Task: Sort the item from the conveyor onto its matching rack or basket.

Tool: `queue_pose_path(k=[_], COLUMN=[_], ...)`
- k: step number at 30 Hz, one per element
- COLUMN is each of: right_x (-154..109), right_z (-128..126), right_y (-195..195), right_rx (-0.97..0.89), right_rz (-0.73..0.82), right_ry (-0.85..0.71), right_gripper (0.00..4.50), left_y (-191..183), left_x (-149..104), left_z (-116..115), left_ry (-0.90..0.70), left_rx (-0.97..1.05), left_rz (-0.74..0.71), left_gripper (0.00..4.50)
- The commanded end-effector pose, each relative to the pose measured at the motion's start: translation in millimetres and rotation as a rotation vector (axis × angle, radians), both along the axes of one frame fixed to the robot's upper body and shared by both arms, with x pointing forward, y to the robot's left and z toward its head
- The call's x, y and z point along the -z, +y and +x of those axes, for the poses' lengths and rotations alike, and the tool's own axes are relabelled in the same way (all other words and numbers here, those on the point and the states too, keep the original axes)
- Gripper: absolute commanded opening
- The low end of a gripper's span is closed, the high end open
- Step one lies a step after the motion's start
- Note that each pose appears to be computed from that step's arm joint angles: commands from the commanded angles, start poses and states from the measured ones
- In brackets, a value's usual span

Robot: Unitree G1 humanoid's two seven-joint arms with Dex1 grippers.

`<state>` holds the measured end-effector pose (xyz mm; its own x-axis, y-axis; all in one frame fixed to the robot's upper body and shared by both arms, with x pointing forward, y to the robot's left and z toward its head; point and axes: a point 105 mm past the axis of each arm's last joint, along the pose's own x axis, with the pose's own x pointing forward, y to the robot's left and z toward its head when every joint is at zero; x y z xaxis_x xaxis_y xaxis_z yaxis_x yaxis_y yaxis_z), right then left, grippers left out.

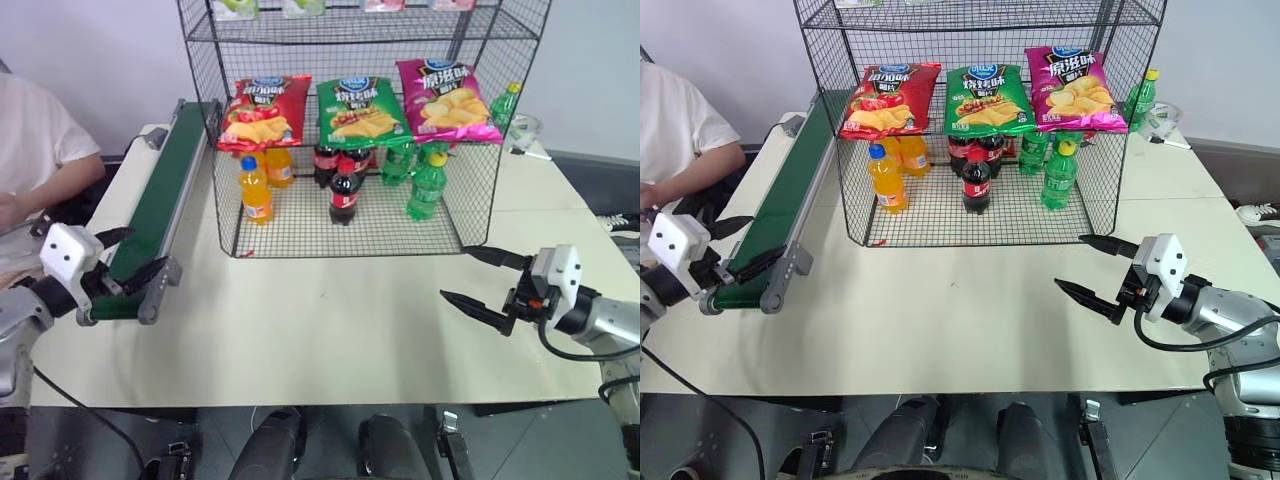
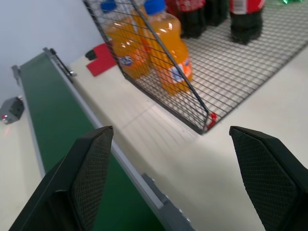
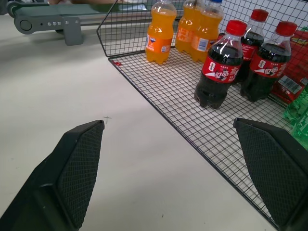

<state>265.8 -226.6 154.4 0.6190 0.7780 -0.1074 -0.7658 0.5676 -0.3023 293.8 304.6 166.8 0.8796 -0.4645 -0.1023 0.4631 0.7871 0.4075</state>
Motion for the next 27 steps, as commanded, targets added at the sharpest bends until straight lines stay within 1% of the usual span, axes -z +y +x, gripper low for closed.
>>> queue_pose_path(k=[1, 4, 7, 12, 14, 17, 27], right_x=[-7, -8, -7, -7, -7, -7, -8], right_z=[1, 2, 2, 3, 4, 5, 7], right_y=[1, 1, 2, 5, 7, 9, 9], right_rx=[-0.006, -0.007, -0.010, -0.022, -0.026, -0.029, -0.034], right_rz=[-0.008, -0.008, -0.008, -0.009, -0.008, -0.004, -0.008], right_ry=[-0.041, -0.042, -0.038, -0.035, -0.038, -0.039, -0.040], right_gripper=[4.50, 4.50, 4.50, 4.50, 4.50, 4.50, 4.50], left_y=[-2, -2, -2, 3, 1, 0, -3], left_x=[-13, -15, -12, -16, -17, -10, -11], left_z=[0, -1, -4, -5, -11, -12, -11], left_ry=[-0.058, -0.061, -0.022, -0.046, -0.052, -0.036, -0.066], left_rx=[0.011, 0.010, 0.018, 0.003, 0.032, 0.014, 0.016], left_rz=[0.021, -0.011, -0.029, -0.069, -0.125, -0.088, -0.046], left_gripper=[4.03, 4.03, 4.03, 4.03, 4.03, 4.03, 4.03])
